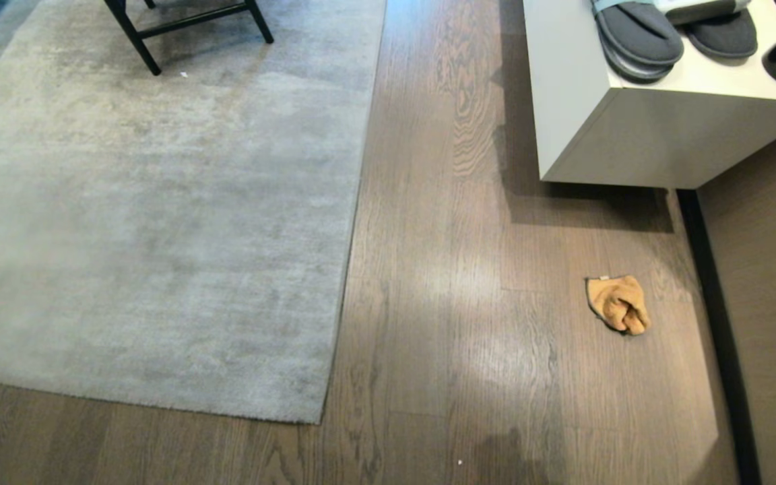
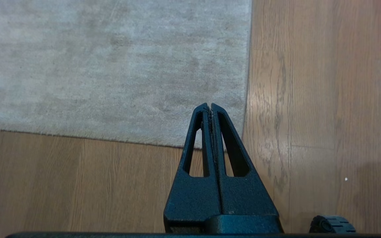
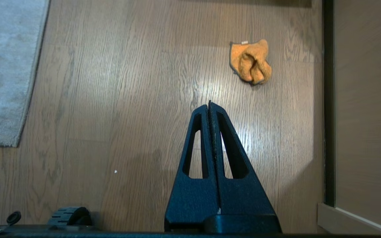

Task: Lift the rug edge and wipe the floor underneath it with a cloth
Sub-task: Pick up the rag

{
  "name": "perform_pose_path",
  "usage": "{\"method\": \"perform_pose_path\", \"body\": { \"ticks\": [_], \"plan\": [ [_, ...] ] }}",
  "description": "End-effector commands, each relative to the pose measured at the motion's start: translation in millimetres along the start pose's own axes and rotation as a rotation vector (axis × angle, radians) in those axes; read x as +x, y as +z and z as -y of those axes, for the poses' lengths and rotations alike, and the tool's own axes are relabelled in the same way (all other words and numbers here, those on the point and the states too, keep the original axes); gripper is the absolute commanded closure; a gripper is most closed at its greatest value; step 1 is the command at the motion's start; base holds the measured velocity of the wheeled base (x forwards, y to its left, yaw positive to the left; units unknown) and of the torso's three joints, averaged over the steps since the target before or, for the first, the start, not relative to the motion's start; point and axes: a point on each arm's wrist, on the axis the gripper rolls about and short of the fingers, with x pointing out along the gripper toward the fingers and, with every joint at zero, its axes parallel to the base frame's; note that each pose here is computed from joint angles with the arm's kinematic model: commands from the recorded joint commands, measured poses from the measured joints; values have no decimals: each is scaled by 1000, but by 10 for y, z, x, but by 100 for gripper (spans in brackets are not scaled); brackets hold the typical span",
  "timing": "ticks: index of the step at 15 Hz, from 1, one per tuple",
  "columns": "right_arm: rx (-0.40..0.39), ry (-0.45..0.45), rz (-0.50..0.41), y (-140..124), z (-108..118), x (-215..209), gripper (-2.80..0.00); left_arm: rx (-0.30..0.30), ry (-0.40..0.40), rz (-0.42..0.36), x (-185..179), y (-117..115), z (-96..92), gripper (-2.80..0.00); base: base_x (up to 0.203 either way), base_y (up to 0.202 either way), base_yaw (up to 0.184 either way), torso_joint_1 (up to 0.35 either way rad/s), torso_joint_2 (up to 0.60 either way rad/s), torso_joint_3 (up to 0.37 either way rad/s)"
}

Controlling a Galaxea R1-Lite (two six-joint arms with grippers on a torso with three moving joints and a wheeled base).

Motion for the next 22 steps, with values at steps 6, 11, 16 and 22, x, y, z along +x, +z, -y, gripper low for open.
{"method": "perform_pose_path", "body": {
  "ticks": [6,11,16,22],
  "plan": [
    [0,0,0,0,0,0,0,0,4,0,1,-3,-1,0,0,0,0,3,3,-196],
    [0,0,0,0,0,0,0,0,4,1,0,1,-1,0,0,0,0,4,3,-199],
    [0,0,0,0,0,0,0,-1,5,1,0,1,-1,0,0,0,0,3,3,-199],
    [0,0,0,0,0,0,0,-1,4,1,0,1,-1,0,0,0,0,3,2,-198]
  ]
}}
